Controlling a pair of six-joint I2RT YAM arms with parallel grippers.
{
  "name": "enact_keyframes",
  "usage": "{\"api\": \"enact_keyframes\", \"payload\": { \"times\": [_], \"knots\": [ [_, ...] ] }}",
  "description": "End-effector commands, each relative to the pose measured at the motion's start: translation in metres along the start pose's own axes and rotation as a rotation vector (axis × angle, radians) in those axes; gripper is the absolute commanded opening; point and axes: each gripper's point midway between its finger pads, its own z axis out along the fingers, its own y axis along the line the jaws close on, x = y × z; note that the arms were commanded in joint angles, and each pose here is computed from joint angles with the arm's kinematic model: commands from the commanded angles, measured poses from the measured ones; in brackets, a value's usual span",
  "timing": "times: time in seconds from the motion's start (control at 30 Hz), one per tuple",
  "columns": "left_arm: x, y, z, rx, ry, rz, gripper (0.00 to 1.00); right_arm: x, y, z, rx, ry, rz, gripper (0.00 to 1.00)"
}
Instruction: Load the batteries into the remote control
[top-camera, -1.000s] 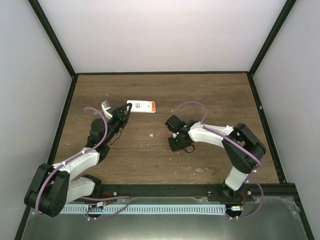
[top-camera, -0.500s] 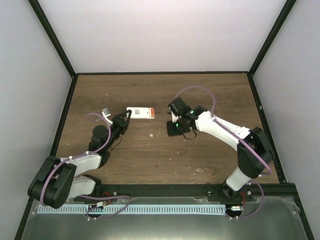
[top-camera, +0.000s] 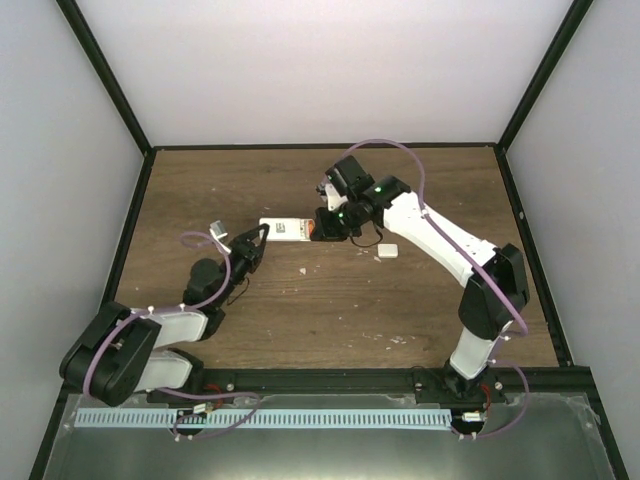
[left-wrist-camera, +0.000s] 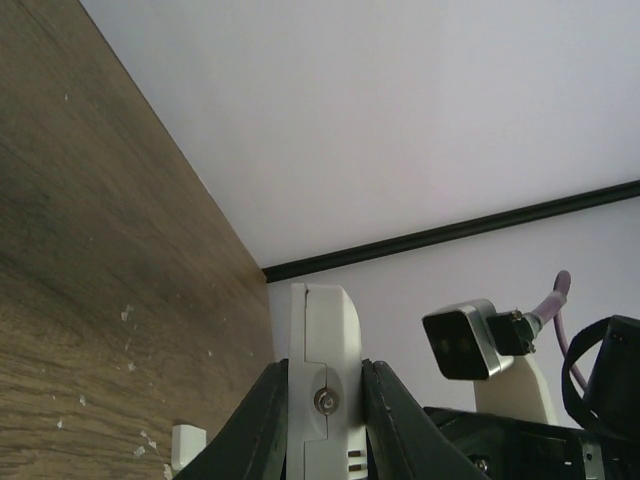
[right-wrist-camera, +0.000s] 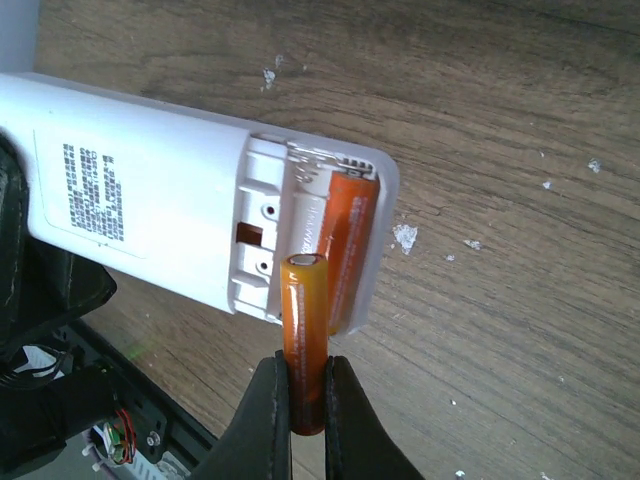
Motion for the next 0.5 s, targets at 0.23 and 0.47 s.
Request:
{"api": "enact_keyframes", "payload": {
  "times": [0.23, 0.47],
  "knots": [
    [0.004, -0.019, 0.005, 0.100, 0.006, -0.010, 0.00, 0.001, 0.009, -0.005, -0.012, 0.057, 0.041, 0.01],
    [0.006, -0.020, 0.005, 0.108, 0.013, -0.011, 0.00, 0.003, 0.008, 0.002, -0.009, 0.089, 0.051, 0.01]
  ]
}}
